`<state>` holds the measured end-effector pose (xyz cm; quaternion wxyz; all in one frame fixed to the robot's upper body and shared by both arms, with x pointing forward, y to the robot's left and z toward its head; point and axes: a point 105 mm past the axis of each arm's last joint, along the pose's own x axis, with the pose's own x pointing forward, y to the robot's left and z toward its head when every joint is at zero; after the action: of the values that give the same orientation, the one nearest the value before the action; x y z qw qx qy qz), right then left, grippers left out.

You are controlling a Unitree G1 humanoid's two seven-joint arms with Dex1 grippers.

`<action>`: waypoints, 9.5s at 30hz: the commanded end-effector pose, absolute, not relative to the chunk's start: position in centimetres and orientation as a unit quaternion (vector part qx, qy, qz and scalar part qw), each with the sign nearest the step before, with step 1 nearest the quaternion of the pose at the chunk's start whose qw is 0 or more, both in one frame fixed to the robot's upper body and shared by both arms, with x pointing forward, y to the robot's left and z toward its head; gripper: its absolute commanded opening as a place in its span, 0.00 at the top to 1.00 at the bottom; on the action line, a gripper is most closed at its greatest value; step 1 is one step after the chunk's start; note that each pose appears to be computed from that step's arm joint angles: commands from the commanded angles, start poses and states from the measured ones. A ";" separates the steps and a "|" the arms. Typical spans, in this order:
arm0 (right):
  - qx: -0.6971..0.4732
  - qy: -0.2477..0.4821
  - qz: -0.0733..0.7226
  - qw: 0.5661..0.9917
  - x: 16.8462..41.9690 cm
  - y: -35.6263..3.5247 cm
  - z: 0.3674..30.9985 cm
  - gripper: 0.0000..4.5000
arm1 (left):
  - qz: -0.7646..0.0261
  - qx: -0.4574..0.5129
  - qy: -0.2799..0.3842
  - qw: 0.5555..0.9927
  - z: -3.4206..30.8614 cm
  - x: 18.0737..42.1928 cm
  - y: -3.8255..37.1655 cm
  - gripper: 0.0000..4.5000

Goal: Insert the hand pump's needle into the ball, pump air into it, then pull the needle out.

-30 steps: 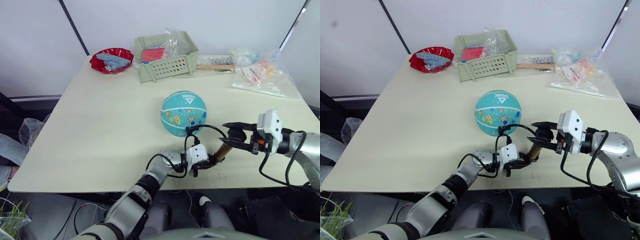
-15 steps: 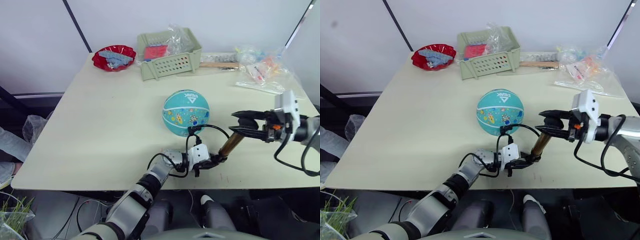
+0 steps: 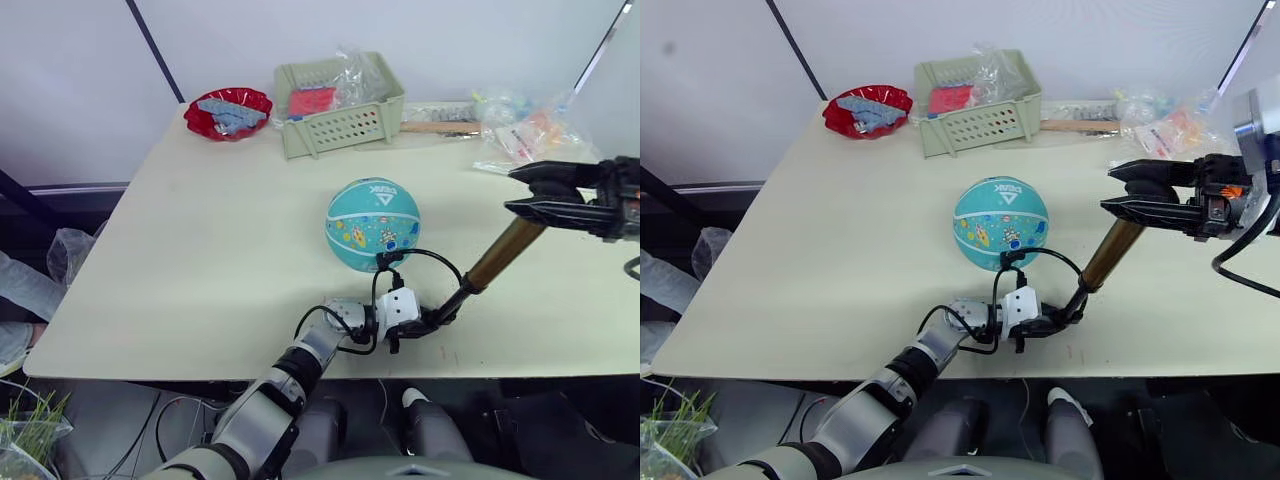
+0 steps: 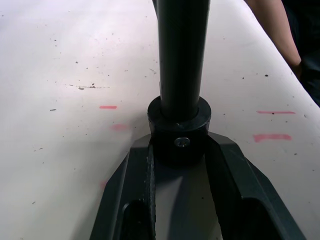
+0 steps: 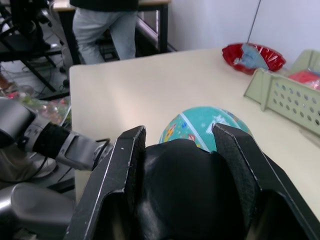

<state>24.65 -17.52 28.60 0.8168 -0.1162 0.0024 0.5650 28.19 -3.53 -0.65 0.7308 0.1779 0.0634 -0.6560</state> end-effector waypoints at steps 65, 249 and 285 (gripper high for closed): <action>-0.090 0.006 0.540 0.837 26.5 -14.3 17.2 0.63 | -0.641 0.187 0.172 0.724 -5.5 26.6 -0.5 0.77; -0.089 -0.060 0.554 0.825 25.6 -15.2 24.7 0.63 | -0.644 0.185 0.173 0.722 -5.6 26.4 -0.4 0.77; -0.116 -0.117 0.542 0.824 24.8 -17.4 29.1 0.63 | -0.646 0.185 0.170 0.721 -5.4 26.5 -0.5 0.77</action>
<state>26.07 -16.66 24.39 0.8299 -0.1022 -0.0558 0.5457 28.12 -3.23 -0.77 0.7335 0.1735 0.0667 -0.6538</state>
